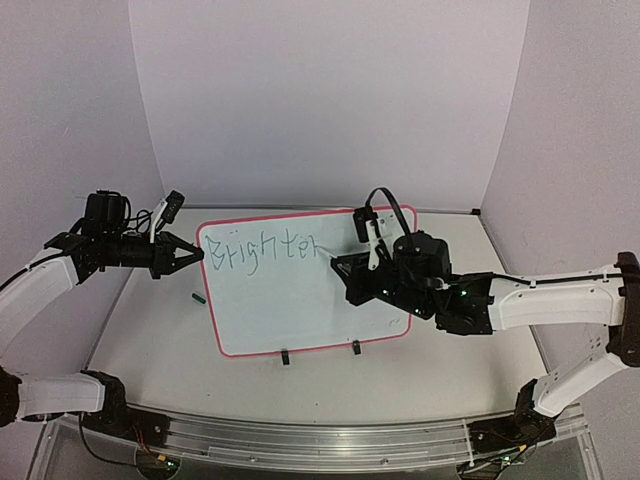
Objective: Write a sentence on the whiteboard
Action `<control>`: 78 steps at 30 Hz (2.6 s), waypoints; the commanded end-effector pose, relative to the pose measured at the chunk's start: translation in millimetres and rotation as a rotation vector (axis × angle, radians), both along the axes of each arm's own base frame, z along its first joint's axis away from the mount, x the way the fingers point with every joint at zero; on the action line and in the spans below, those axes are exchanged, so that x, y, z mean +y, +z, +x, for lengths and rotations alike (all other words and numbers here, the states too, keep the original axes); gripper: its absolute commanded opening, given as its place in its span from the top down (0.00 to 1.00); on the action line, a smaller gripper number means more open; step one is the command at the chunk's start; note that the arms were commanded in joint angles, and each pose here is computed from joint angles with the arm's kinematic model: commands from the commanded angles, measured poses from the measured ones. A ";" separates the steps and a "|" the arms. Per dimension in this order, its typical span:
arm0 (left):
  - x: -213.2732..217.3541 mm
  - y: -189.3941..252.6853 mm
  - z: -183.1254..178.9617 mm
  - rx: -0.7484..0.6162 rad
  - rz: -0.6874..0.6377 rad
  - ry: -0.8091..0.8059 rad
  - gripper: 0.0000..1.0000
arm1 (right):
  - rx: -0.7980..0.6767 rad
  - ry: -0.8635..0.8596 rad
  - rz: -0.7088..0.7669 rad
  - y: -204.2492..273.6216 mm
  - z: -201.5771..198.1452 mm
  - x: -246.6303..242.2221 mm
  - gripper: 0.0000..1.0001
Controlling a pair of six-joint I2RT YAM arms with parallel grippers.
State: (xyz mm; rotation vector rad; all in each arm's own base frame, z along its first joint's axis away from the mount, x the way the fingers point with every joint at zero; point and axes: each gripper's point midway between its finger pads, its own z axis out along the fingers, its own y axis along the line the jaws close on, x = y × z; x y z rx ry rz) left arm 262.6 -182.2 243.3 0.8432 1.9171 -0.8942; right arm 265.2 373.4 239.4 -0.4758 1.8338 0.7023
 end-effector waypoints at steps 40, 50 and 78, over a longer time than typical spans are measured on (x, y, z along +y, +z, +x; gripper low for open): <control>-0.3 -18.3 -0.9 0.044 0.046 -0.002 1.00 | -0.063 0.006 0.033 54.0 -22.3 -48.4 1.00; -0.4 -18.7 -0.9 0.047 0.047 -0.002 1.00 | -0.031 0.026 0.023 37.5 -9.3 -47.3 1.00; -0.4 -19.9 -0.4 0.049 0.049 -0.001 1.00 | -0.024 -0.153 0.008 24.6 14.5 -70.5 1.00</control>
